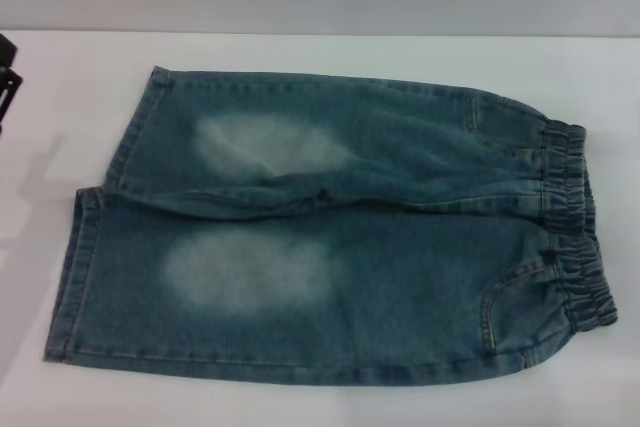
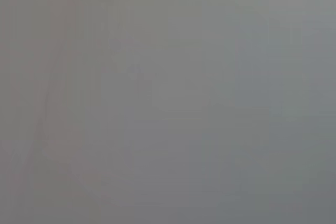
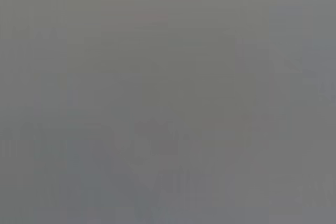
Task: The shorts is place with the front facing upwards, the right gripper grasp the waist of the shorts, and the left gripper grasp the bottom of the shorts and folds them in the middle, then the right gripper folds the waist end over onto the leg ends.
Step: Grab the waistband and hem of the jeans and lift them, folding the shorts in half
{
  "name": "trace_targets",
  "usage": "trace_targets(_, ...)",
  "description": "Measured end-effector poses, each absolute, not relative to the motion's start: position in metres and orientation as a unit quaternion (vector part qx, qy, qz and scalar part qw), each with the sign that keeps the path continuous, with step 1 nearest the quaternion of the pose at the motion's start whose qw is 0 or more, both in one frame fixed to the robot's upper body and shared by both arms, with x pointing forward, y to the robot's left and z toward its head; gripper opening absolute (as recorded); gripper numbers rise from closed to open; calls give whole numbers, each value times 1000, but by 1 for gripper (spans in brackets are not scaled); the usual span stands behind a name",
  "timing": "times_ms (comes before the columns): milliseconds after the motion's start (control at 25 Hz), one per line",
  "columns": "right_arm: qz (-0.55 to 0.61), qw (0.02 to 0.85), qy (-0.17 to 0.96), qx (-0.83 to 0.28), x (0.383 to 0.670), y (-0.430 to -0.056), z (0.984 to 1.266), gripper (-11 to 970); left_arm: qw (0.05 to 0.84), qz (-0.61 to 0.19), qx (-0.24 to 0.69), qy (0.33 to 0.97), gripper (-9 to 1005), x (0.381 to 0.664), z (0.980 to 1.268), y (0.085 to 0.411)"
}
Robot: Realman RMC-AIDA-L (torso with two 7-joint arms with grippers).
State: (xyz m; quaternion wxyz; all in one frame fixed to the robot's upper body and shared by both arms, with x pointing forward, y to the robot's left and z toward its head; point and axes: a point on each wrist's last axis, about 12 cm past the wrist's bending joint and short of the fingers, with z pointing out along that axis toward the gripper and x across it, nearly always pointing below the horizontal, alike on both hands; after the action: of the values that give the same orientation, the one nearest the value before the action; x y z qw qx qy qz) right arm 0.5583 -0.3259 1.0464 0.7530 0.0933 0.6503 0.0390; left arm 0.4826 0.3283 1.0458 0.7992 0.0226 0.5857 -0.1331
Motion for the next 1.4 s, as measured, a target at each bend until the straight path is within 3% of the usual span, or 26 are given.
trace_targets(360,63,742,661,91,549,-327,1039,541,765,-242,60,594,832,490,1054,325)
trace_targets(680,74,739,665,75,547,-323,1038,540,640,-411,135,635,828,512,1078,336)
trace_targets(840,74,738,667,73,542,-323,1035,540,524,-496,174,670,826,518,1097,349)
trace_targets(1080,66,734,670,86,534,-331,1030,541,458,-533,195,684,823,516,1110,359)
trace_targets(1280,64,744,659,94,525,-343,1032,541,317,-556,229,733,821,512,1125,376)
trace_targets(1400,54,745,657,97,520,-350,1032,541,286,-553,210,754,819,513,1125,380)
